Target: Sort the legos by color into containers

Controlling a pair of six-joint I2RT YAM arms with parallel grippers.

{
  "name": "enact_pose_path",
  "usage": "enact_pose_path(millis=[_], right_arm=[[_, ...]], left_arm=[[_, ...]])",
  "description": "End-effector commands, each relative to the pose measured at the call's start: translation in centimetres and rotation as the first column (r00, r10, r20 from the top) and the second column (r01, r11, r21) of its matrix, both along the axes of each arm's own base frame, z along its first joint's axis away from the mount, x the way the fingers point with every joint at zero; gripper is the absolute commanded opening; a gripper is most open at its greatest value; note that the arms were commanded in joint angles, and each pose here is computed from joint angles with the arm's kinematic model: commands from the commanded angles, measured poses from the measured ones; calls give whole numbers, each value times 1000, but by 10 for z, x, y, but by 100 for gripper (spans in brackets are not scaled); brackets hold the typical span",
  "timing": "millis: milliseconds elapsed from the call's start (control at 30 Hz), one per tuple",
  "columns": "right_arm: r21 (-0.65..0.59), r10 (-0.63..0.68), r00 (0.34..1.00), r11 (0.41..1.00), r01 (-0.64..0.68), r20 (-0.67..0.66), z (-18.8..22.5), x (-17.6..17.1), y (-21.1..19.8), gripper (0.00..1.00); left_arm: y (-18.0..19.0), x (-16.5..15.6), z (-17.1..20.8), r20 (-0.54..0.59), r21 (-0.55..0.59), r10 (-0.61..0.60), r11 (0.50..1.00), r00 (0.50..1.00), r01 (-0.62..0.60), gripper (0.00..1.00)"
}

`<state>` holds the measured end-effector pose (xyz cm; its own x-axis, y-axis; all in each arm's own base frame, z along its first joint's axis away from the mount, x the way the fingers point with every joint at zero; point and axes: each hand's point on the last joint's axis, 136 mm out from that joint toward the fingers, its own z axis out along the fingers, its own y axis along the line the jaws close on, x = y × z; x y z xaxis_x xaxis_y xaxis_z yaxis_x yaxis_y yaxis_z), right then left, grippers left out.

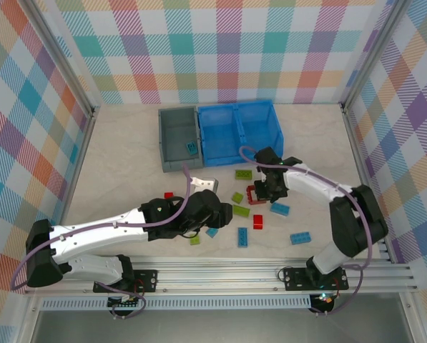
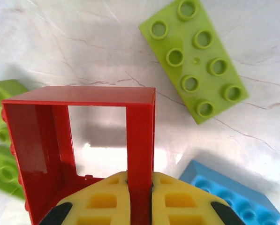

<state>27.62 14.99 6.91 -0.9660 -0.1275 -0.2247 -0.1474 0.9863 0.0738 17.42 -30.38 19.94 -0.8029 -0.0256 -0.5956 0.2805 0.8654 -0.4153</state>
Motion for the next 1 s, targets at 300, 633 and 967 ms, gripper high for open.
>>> enact_pose_path(millis=[300, 633, 967], right_arm=[[32, -111, 959, 994, 107, 261, 111, 113, -17, 7], [2, -72, 963, 997, 74, 261, 66, 214, -5, 6], [-19, -53, 968, 998, 60, 244, 26, 273, 0, 6]], left_arm=[[-30, 29, 79, 183, -88, 41, 996, 982, -25, 66], [-56, 55, 87, 194, -66, 38, 998, 980, -25, 67], [-49, 71, 89, 195, -76, 65, 996, 979, -51, 67]])
